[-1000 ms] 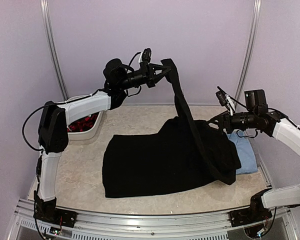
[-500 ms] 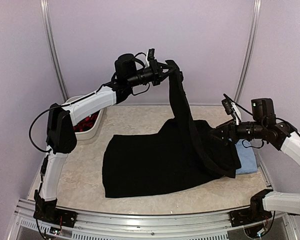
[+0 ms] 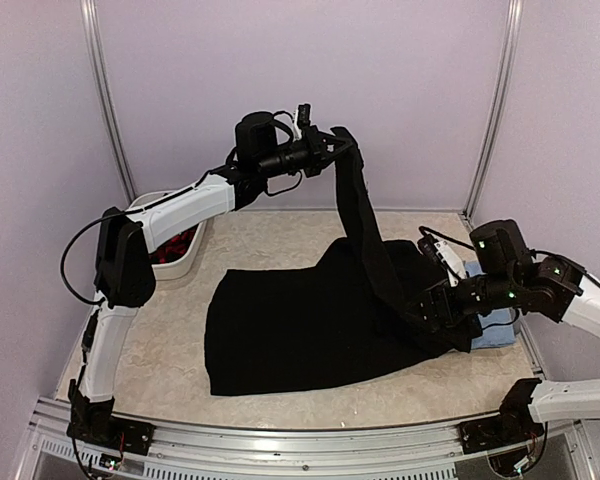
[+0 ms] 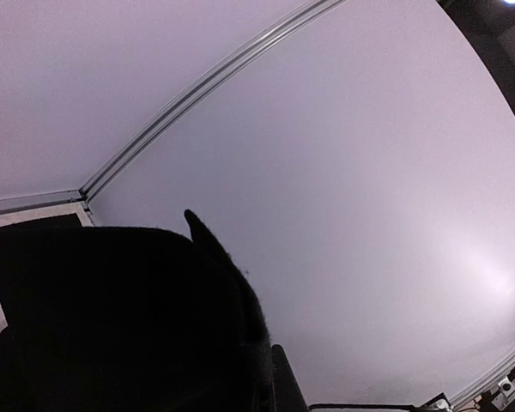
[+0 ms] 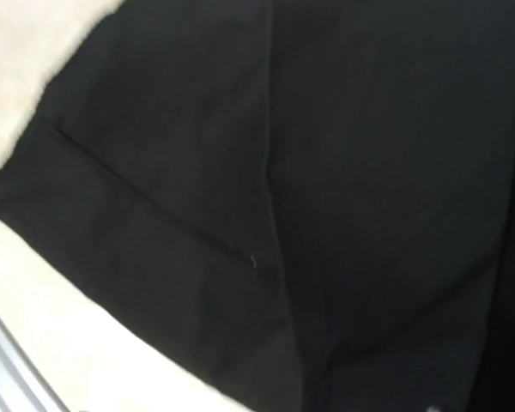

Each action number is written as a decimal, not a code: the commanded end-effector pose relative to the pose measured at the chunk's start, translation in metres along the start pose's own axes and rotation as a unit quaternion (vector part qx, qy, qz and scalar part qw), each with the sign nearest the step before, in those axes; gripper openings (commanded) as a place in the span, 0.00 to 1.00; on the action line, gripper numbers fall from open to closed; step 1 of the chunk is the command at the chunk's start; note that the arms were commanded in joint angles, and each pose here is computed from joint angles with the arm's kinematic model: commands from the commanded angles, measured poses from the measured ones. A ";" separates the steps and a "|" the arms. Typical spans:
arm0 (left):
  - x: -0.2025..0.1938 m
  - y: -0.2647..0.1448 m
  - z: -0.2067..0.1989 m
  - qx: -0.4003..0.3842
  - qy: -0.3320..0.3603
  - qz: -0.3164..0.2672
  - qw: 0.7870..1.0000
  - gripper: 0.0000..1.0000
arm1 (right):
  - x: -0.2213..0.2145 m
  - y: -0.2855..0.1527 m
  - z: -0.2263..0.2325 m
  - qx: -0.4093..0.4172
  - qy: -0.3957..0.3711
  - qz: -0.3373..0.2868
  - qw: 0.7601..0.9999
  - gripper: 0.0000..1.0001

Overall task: Fold and stack the long sleeve shirts
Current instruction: Smooth out the 1/3-folded shirt at the center of the board.

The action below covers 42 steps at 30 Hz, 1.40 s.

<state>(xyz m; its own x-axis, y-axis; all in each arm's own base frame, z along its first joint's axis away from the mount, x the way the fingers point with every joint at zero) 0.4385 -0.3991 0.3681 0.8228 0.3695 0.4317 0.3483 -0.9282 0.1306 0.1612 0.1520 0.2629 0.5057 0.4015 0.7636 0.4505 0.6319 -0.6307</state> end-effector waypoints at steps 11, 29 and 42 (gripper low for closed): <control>-0.006 0.005 -0.012 -0.013 0.016 0.006 1.000 0.00 | -0.021 0.004 0.009 -0.169 0.010 0.136 0.976 0.79; -0.007 0.003 -0.014 -0.016 0.014 0.016 1.000 0.00 | -0.043 0.012 0.003 -0.218 0.011 0.222 0.950 0.40; -0.012 0.000 -0.009 0.001 0.030 0.028 0.999 0.00 | -0.053 -0.010 -0.001 -0.268 0.075 0.256 0.926 0.00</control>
<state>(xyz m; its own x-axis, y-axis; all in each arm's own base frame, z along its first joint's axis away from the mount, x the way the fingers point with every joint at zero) 0.4323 -0.4059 0.3615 0.8286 0.3318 0.4509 0.3217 -0.9414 0.1016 0.1389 0.1322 0.2233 0.8015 0.4733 0.3655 0.4252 -0.0211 -0.9049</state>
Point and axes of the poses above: each gripper's point midway between its finger pads, its own y axis out along the fingers, its own z axis along the line the jaws close on, x = y × z, the point moved 9 cm from there along -y, back along the fingers, and after that the axes turned 12 degrees about -y, right-handed, at the moved point
